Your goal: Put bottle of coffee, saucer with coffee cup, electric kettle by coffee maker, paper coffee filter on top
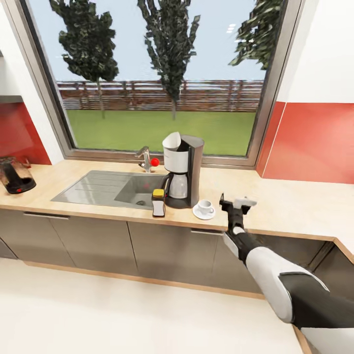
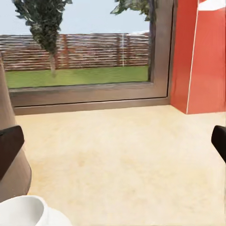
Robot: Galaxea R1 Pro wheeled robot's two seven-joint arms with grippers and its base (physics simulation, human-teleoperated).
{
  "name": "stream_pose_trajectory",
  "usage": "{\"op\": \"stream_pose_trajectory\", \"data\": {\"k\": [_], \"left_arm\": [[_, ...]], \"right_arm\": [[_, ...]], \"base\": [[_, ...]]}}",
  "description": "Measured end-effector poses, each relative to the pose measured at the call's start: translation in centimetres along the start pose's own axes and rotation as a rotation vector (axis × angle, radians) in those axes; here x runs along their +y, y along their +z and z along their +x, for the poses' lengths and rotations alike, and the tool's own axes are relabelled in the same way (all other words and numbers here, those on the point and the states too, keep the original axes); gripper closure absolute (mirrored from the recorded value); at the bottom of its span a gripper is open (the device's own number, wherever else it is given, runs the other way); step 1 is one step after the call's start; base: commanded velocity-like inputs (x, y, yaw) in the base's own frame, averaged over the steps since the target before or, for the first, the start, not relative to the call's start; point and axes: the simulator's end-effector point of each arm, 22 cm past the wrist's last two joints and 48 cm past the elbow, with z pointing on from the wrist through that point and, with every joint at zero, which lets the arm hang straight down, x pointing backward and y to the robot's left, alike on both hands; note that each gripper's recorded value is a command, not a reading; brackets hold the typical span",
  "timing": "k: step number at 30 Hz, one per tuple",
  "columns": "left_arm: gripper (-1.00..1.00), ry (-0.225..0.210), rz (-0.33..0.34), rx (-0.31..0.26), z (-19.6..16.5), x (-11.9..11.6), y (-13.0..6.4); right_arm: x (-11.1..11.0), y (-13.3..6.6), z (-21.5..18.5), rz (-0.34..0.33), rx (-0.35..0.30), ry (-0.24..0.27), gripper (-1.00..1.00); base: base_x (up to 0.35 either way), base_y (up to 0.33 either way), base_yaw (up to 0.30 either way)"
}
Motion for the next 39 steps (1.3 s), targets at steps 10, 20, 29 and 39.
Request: {"op": "stream_pose_trajectory", "data": {"k": [10, 20, 29, 39], "left_arm": [[-1.00, 0.005, 0.012, 0.008, 0.5, -0.5, -0.2], [-1.00, 0.010, 0.008, 0.092, 4.3, -0.2, -1.0], [-1.00, 0.019, 0.016, 0.187, 8.8, -0.4, -2.6], [-1.00, 0.017, 0.015, 0.189, 8.9, -0.4, -2.6]], "right_arm": [[-4.5, -14.8, 15.1, 0.012, 0.093, -0.005, -1.00], [-8.3, -29.5, 26.6, 0.010, 0.372, -0.080, -1.00], [-10.7, -44.4, 38.6, -0.041, 1.036, -0.278, -1.00], [-9.4, -57.0, 41.9, -0.191, 1.537, -0.308, -1.00]], "base": [[0.000, 0.000, 0.000], [0.000, 0.000, 0.000], [0.000, 0.000, 0.000], [0.000, 0.000, 0.000]]}}
